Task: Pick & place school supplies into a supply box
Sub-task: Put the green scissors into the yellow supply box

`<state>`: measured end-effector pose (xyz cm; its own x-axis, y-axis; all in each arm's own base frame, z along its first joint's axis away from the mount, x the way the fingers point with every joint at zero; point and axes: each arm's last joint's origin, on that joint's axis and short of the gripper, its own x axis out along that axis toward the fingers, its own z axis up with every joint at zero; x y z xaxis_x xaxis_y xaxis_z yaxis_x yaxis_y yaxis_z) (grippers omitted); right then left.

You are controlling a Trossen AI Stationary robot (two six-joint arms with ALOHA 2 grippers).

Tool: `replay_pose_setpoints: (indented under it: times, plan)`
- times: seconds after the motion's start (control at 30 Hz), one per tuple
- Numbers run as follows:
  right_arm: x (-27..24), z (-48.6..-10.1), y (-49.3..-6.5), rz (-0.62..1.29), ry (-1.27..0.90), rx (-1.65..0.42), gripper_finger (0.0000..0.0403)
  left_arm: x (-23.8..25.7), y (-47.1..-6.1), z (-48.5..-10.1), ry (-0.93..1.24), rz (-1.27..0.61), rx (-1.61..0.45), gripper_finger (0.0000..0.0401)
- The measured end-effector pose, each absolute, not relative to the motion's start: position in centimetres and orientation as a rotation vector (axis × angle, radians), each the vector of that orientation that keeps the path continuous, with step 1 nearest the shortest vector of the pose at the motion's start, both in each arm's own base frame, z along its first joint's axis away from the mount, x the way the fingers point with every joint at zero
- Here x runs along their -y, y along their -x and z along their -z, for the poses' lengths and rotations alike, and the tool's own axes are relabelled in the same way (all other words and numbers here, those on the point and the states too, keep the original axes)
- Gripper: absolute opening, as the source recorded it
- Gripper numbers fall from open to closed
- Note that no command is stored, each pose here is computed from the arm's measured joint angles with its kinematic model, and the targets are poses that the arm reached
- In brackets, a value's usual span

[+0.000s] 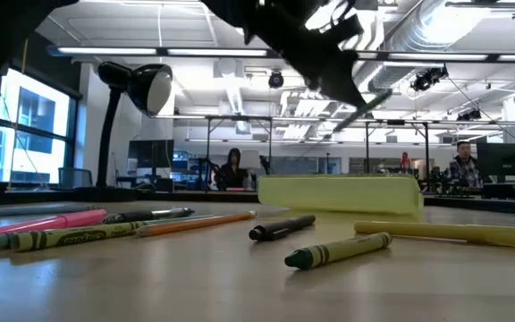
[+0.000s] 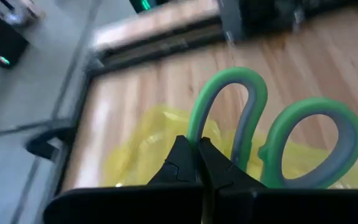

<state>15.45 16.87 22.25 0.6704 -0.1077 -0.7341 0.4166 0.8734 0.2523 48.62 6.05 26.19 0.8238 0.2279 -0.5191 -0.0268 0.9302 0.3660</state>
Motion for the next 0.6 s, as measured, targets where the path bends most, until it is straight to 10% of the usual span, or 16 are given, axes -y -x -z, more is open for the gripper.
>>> replay_pose_setpoints:
  times: [0.6]
  plan:
    - [-17.3, -22.2, -15.0, 0.279, -0.376, -0.784, 0.0073, -6.3, -48.8, -21.0, -0.328, -0.159, -0.831, 0.0014]
